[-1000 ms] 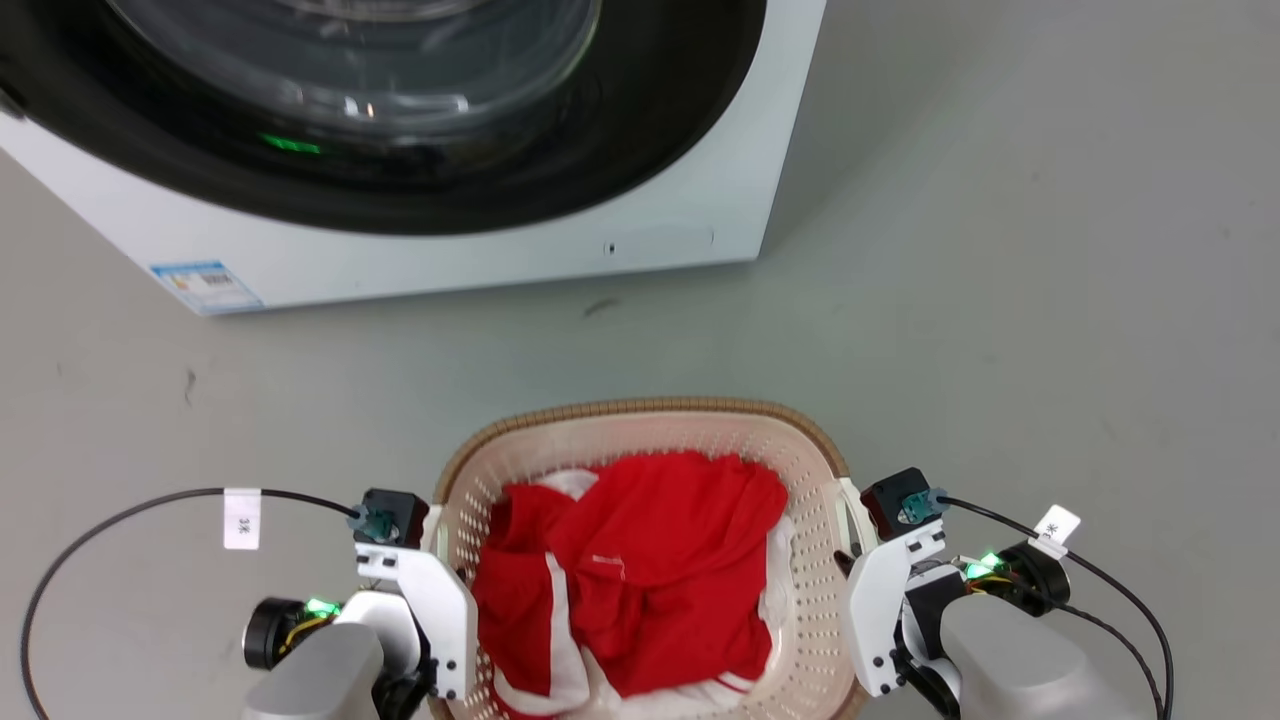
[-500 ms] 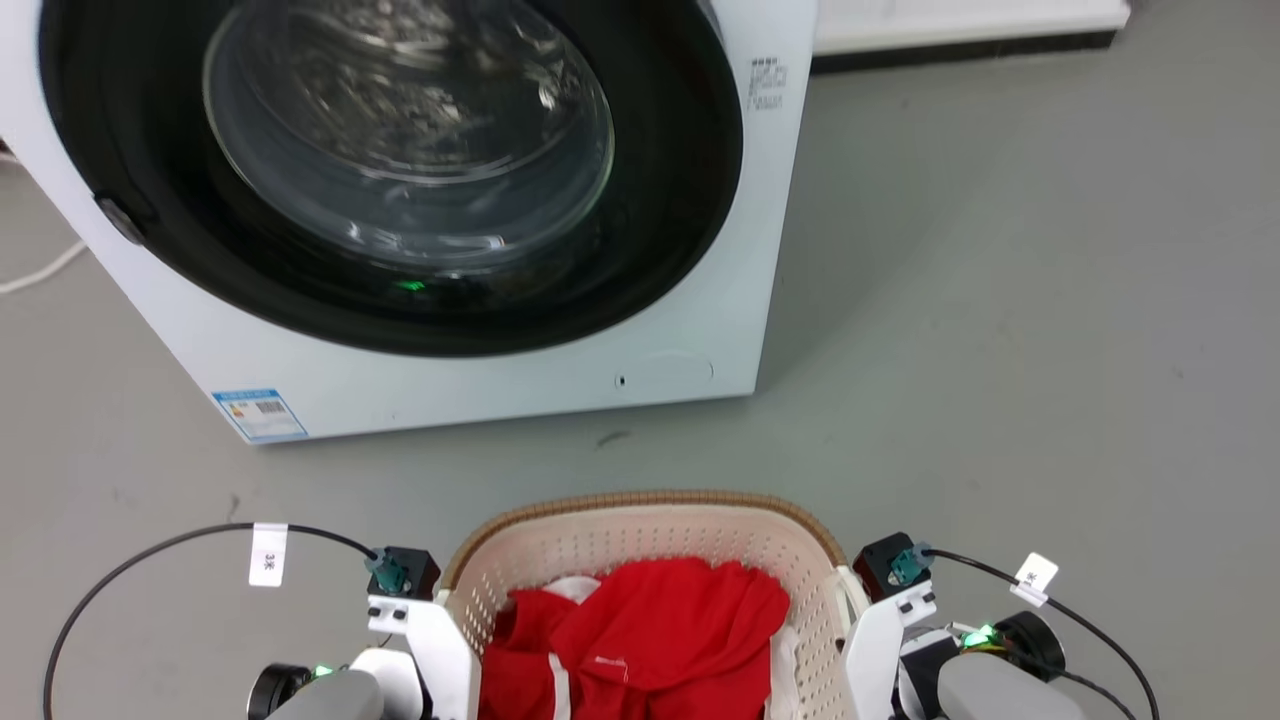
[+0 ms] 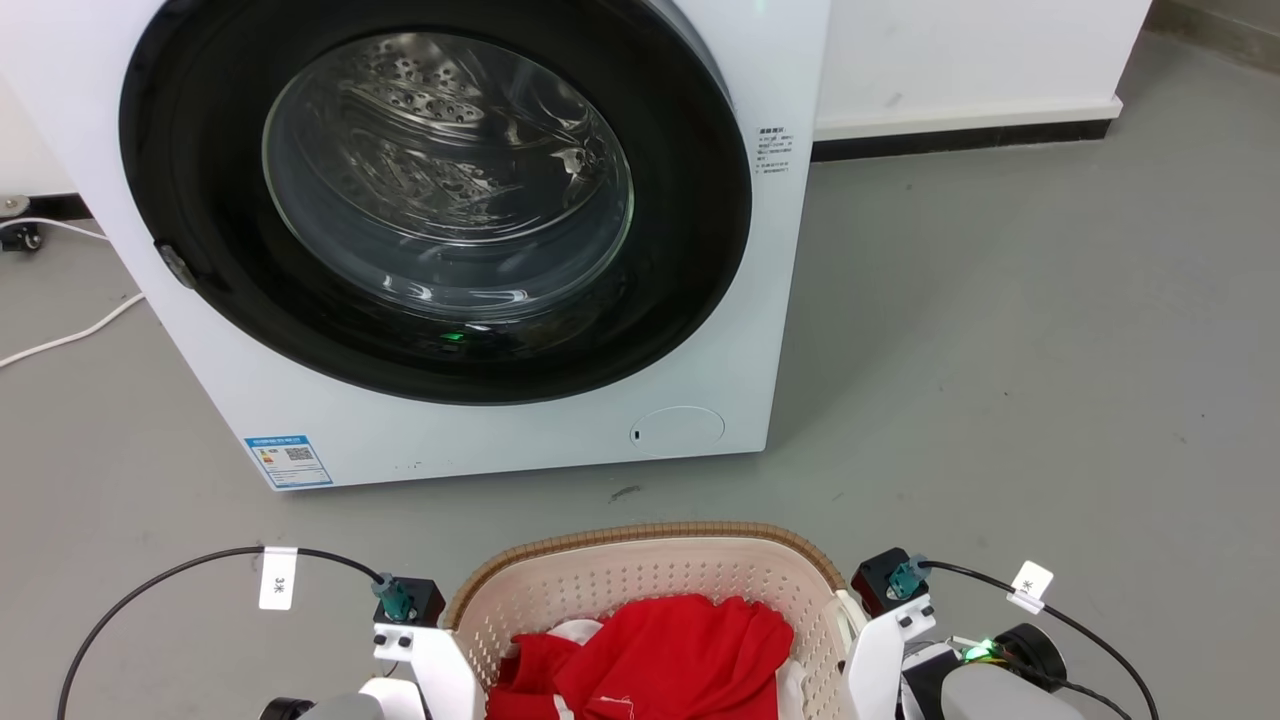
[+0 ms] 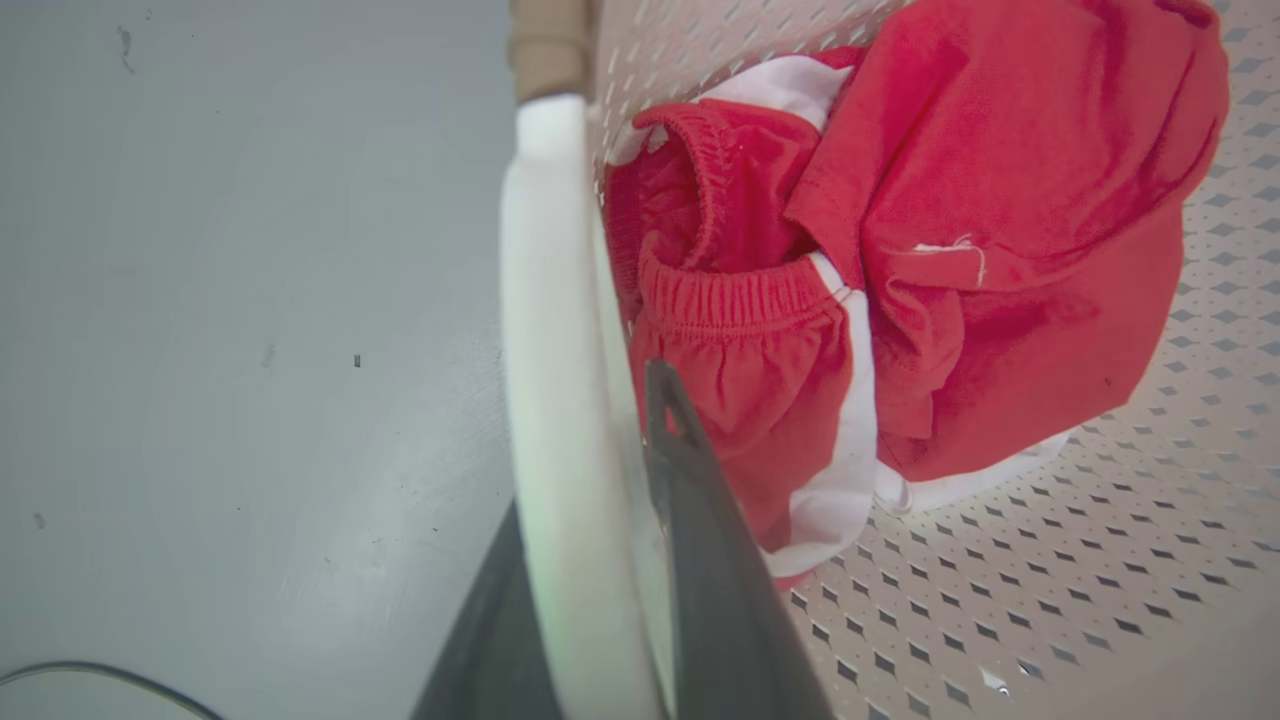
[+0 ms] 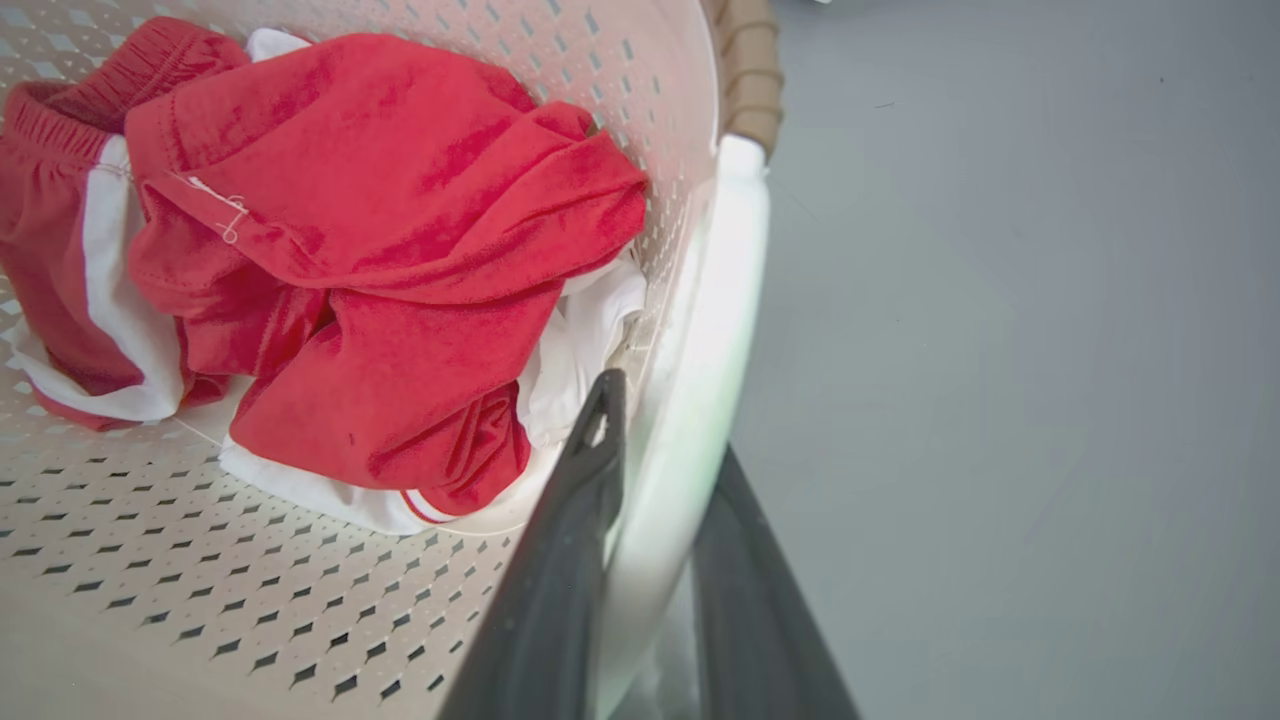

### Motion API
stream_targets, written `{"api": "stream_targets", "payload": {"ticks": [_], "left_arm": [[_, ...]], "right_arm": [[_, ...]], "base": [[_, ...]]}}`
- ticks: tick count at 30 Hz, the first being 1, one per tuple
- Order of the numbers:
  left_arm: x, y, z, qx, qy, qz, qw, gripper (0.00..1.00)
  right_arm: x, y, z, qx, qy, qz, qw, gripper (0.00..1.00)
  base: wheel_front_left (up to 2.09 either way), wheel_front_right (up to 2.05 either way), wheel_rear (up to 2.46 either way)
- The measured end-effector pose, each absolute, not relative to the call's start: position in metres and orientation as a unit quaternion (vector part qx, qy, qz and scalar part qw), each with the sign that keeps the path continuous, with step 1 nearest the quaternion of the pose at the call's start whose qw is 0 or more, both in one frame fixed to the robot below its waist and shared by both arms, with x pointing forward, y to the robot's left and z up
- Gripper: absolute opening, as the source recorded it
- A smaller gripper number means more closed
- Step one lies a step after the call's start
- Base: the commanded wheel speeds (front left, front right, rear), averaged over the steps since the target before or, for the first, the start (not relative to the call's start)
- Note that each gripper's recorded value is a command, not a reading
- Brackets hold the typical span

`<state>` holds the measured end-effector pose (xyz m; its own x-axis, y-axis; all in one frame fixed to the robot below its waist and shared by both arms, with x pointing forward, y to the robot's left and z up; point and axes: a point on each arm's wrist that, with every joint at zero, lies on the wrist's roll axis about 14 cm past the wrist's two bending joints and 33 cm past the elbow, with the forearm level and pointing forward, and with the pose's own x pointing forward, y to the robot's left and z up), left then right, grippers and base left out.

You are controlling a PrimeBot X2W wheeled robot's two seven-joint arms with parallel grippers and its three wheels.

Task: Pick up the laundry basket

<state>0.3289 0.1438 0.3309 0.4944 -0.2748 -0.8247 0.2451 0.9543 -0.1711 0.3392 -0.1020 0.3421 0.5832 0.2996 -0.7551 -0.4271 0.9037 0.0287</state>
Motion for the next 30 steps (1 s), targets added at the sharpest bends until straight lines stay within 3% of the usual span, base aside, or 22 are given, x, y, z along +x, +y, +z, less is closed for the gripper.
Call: {"api": "stream_targets", "payload": {"ticks": [30], "left_arm": [[0.3243,0.1454,0.3298,-0.02,0.492,-0.148,0.858,0.0]], "right_arm": [[0.3375,-0.1004,0.3403,-0.082,0.416,0.21,0.881,0.0]], "base": [[0.0,0.0,0.0]]}}
